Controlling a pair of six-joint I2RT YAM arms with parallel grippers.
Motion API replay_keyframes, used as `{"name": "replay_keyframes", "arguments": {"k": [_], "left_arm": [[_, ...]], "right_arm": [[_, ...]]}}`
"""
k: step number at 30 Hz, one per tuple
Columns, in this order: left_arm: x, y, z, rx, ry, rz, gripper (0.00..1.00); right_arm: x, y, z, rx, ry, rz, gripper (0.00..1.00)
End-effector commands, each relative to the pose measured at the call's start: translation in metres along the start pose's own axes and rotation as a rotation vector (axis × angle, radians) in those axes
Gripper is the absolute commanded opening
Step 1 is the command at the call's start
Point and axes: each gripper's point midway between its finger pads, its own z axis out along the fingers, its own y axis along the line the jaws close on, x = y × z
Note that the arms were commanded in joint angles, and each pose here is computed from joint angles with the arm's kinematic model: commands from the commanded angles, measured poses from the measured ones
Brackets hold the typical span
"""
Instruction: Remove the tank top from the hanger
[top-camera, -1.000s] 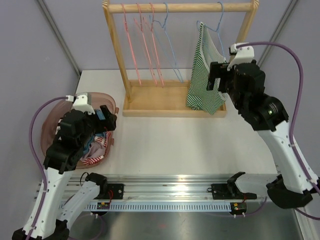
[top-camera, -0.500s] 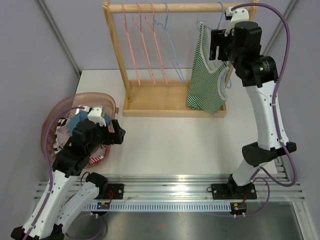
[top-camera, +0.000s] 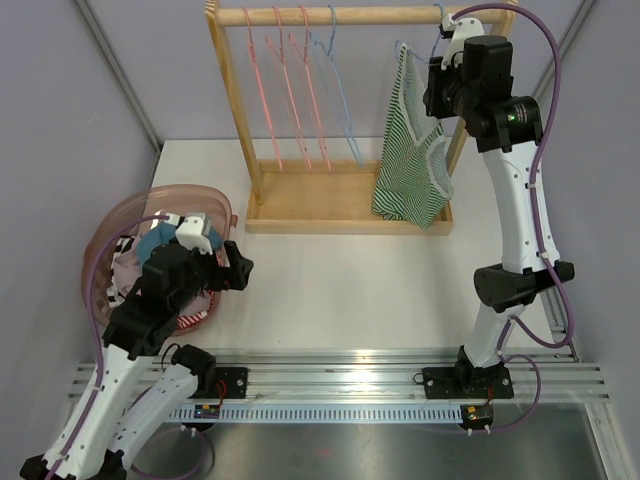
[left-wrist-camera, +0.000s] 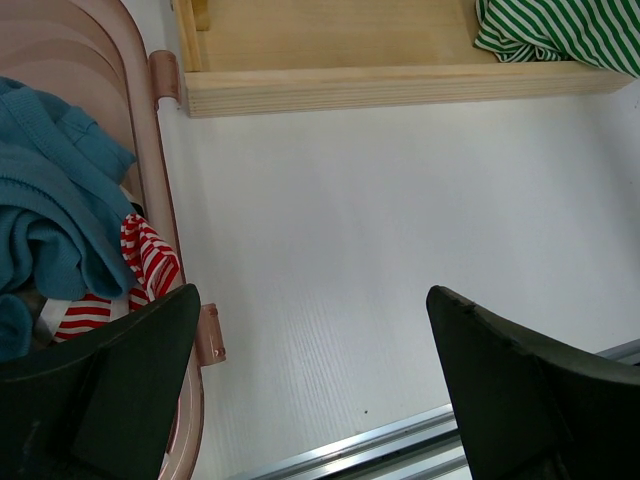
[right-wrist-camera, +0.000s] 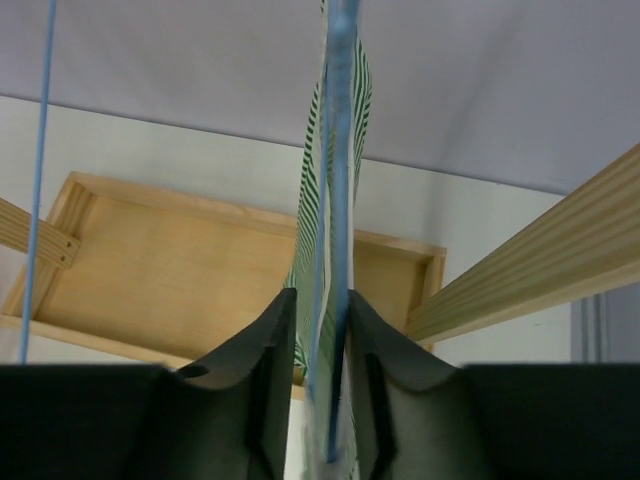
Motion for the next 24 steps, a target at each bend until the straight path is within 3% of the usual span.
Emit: {"name": "replay_keyframes", "arguments": {"k": [1,3,8,24], "left_arm": [[-0.010,-0.008,0.002,0.043,-0.036,0.022,0.99],[-0.011,-0.008,0.003,0.043,-0.039,0.022,0.99],[-0.009,-0.008,0.004,0.041,-0.035,0.025,0.99],[-0.011,-0.016,-0.001,0.090,-0.052,0.026,0.99]], "right_arm": [[-0.018,0.009,-0.010,-0.057,-0.055,0.008,0.29],[-0.018,0.008,-0.009,-0.054,-0.055,0.010,0.10],[-0.025,0.011,-0.015,-0.070,-0.077,0.032,0.00],[-0.082,0.021,-0.088,-0.149,-0.285,0.115,0.00]]}}
